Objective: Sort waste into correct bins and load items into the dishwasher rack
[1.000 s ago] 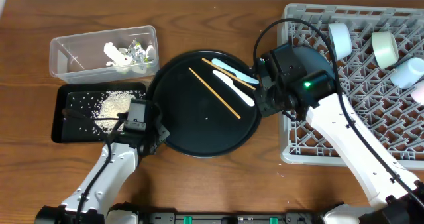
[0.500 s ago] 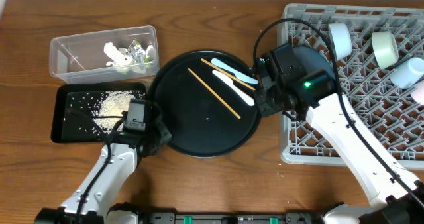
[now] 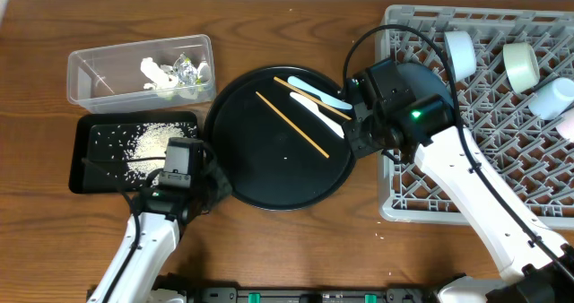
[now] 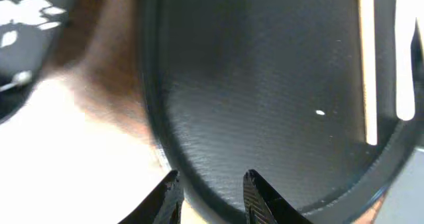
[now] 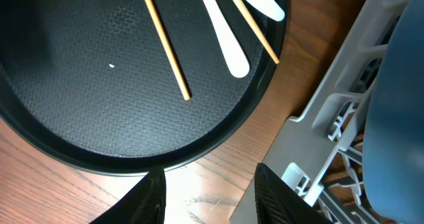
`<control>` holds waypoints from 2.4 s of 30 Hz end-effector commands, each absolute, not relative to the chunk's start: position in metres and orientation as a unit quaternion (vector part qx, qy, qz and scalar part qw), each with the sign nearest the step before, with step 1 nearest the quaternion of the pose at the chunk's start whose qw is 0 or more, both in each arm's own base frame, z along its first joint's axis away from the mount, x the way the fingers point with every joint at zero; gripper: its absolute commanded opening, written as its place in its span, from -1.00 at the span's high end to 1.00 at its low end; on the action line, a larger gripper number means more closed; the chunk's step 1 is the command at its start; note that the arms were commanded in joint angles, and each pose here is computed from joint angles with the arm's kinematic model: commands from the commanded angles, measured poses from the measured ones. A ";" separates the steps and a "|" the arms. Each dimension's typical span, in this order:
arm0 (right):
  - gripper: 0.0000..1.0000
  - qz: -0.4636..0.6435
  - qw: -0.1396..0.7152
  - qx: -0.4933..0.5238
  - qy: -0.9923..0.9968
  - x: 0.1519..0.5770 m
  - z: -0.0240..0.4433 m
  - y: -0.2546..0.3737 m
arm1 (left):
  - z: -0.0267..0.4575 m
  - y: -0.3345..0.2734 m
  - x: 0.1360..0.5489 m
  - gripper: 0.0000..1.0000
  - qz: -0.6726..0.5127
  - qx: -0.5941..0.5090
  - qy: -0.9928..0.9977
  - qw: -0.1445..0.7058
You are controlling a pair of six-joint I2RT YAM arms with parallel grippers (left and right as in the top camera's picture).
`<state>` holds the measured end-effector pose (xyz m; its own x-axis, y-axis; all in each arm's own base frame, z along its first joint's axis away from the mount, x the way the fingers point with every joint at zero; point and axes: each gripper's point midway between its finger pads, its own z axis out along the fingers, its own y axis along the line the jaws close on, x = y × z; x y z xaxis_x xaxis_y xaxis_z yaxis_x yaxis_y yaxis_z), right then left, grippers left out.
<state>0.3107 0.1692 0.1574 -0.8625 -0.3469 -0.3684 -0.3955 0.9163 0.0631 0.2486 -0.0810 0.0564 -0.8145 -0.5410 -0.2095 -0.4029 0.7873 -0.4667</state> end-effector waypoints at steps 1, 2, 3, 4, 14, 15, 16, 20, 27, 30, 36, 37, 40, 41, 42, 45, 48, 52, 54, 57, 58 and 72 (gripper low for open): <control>0.23 0.074 0.199 -0.193 0.958 0.313 0.172 0.173 | 0.072 -0.095 0.262 0.35 -0.217 -0.200 0.933 0.205; 0.22 0.074 0.199 -0.193 0.958 0.313 0.172 0.173 | 0.073 -0.099 0.265 0.35 -0.219 -0.188 0.934 0.213; 0.22 0.074 0.199 -0.193 0.958 0.313 0.172 0.173 | 0.073 -0.103 0.268 0.35 -0.220 -0.181 0.933 0.218; 0.22 0.074 0.199 -0.193 0.958 0.313 0.172 0.173 | 0.073 -0.106 0.270 0.35 -0.222 -0.174 0.934 0.220; 0.23 0.073 0.195 -0.193 0.959 0.312 0.171 0.172 | 0.019 -0.140 0.244 0.35 -0.238 -0.170 0.952 0.086; 0.23 0.073 0.195 -0.193 0.959 0.312 0.171 0.172 | 0.014 -0.140 0.239 0.35 -0.237 -0.172 0.954 0.072; 0.23 0.073 0.195 -0.193 0.959 0.311 0.171 0.172 | 0.011 -0.139 0.235 0.35 -0.232 -0.174 0.955 0.061; 0.22 0.073 0.194 -0.193 0.959 0.311 0.171 0.172 | 0.006 -0.132 0.227 0.35 -0.211 -0.181 0.959 0.049; 0.23 0.073 0.194 -0.193 0.959 0.311 0.171 0.172 | -0.001 -0.097 0.227 0.35 -0.146 -0.187 0.969 0.063; 0.23 0.073 0.194 -0.193 0.959 0.311 0.171 0.172 | -0.001 -0.080 0.233 0.35 -0.130 -0.199 0.968 0.074; 0.23 0.073 0.194 -0.193 0.959 0.311 0.171 0.172 | 0.008 -0.059 0.256 0.35 -0.129 -0.191 0.966 0.114; 0.22 0.073 0.195 -0.193 0.959 0.311 0.171 0.172 | 0.011 -0.058 0.261 0.35 -0.130 -0.189 0.966 0.121; 0.21 0.073 0.195 -0.193 0.959 0.311 0.171 0.172 | 0.022 -0.058 0.274 0.27 -0.135 -0.182 0.964 0.139; 0.21 0.073 0.195 -0.193 0.959 0.311 0.171 0.172 | 0.026 -0.060 0.278 0.26 -0.142 -0.180 0.963 0.143; 0.21 0.073 0.195 -0.193 0.959 0.311 0.171 0.172 | 0.029 -0.063 0.281 0.26 -0.149 -0.178 0.962 0.146; 0.20 0.073 0.195 -0.193 0.959 0.311 0.171 0.172 | 0.036 -0.070 0.283 0.25 -0.168 -0.173 0.959 0.148; 0.21 0.073 0.195 -0.193 0.959 0.312 0.171 0.172 | 0.035 -0.072 0.279 0.25 -0.175 -0.172 0.959 0.139; 0.21 0.074 0.196 -0.193 0.959 0.312 0.171 0.172 | 0.037 -0.072 0.275 0.25 -0.175 -0.172 0.960 0.134; 0.20 0.082 0.195 -0.195 0.958 0.311 0.172 0.175 | 0.043 -0.072 0.274 0.24 -0.176 -0.166 0.960 0.140; 0.15 0.116 0.190 -0.202 0.954 0.309 0.172 0.188 | 0.061 -0.072 0.272 0.22 -0.176 -0.145 0.961 0.158; 0.13 0.130 0.188 -0.205 0.952 0.308 0.172 0.193 | 0.070 -0.072 0.271 0.21 -0.176 -0.136 0.961 0.165; 0.00 0.146 0.145 -0.137 0.969 0.317 0.098 0.271 | 0.099 -0.011 0.228 -0.12 -0.014 -0.153 0.974 0.167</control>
